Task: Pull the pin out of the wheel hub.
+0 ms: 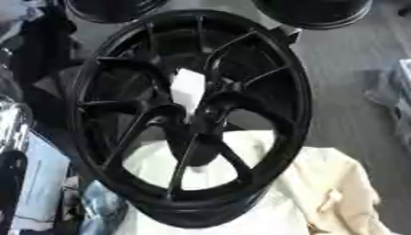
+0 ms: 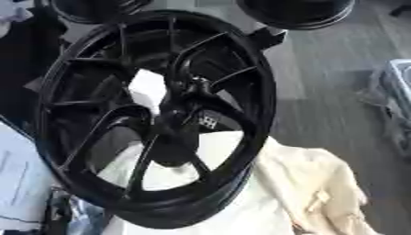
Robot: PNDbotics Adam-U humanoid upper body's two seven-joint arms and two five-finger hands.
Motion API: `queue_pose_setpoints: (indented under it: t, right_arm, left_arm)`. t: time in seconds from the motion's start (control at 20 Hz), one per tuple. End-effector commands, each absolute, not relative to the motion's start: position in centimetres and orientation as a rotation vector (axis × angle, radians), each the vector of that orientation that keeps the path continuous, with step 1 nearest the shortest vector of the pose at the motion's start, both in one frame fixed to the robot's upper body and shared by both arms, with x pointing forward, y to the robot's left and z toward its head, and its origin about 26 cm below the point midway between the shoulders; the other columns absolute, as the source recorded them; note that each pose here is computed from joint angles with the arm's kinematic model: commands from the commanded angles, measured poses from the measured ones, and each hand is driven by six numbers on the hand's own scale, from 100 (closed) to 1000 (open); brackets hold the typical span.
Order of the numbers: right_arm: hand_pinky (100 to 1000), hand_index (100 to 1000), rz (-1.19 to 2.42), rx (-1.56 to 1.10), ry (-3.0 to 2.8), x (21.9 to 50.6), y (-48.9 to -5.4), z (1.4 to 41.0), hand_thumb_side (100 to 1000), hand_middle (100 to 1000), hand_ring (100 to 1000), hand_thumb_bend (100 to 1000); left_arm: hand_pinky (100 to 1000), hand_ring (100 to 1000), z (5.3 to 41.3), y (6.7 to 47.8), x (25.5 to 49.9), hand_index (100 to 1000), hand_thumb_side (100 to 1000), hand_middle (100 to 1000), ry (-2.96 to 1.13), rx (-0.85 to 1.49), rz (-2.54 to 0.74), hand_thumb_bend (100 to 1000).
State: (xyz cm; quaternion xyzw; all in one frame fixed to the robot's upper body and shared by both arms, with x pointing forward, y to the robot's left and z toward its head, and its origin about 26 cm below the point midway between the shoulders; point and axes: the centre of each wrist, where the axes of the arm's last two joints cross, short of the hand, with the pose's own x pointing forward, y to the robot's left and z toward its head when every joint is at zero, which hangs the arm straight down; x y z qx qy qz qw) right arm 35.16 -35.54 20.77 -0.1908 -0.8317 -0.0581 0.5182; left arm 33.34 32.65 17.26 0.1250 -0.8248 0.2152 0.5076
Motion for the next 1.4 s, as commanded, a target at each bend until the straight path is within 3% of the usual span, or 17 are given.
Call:
queue_pose_setpoints:
  t: [0.05,0.5,1.0,1.4]
  right_arm:
    - [897,824,-0.118,-0.49,-2.034,34.9,-35.9,22.3,380,676,728,129]
    - [895,830,-0.05,-0.501,-2.084,34.8,-35.7,24.3,360,682,733,131]
    - [888,843,0.346,-0.528,-2.226,33.4,-33.0,32.3,313,708,754,167]
    - [882,850,0.703,-0.525,-2.319,31.6,-28.4,37.6,283,732,774,208]
  left_arm:
    - [737,781,18.3,33.0,33.1,728,802,753,-2.024,0.313,0.514,286]
    - [737,781,18.4,33.1,33.1,728,802,754,-2.025,0.319,0.508,283]
    - [737,781,18.3,33.3,33.1,728,802,754,-2.019,0.331,0.482,281]
    - [736,781,18.3,33.3,33.1,727,803,754,-2.015,0.332,0.46,278]
